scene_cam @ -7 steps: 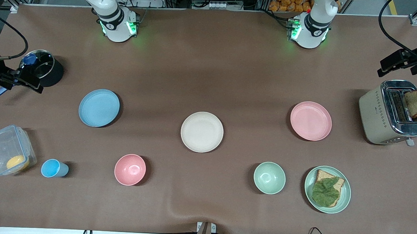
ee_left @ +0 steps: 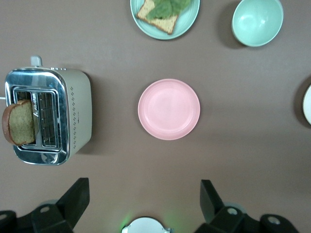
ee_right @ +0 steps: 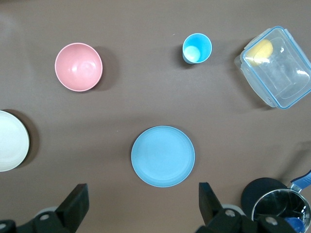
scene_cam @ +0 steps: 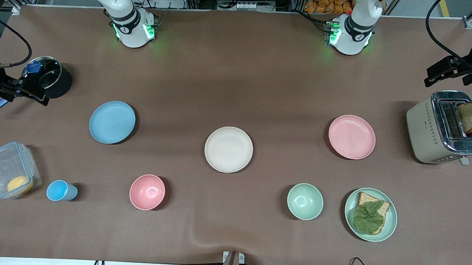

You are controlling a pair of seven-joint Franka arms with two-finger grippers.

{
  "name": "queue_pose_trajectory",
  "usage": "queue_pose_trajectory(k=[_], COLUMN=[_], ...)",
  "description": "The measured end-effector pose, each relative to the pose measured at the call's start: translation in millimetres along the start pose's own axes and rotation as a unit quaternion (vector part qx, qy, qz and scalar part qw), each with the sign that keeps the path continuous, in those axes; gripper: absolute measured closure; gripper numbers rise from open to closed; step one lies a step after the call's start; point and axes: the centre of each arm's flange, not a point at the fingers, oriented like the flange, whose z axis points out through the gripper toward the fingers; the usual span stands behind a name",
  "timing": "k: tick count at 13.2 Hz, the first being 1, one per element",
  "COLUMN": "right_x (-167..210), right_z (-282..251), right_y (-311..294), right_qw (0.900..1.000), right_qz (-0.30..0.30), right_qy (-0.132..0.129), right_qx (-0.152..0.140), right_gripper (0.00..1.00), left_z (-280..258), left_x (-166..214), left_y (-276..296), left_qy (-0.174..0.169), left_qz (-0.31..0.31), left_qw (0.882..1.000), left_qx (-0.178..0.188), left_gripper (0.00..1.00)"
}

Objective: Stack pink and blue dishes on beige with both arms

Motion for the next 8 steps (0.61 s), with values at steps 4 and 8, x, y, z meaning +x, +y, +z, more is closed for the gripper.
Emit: queue_pose_trajectory(k=[4,8], right_x=[2.1,0.2], right_z=[13.1,44.5], right_y=[1.9,22.5], right_qw=[1.000,0.997], right_qz=[0.002,0.014], right_qy=[-0.018,-0.074], right_qx=[-0.002,-0.006], right_gripper=[0.00,0.00], left_z=[93.0,215.1], left_x=[36.5,46.2], left_y=[4.2,0.0], left_qy=[-0.007,0.020], left_qz=[0.001,-0.004], left_qw=[1.000,1.000], left_qx=[0.002,-0.003], left_gripper=[0.00,0.00])
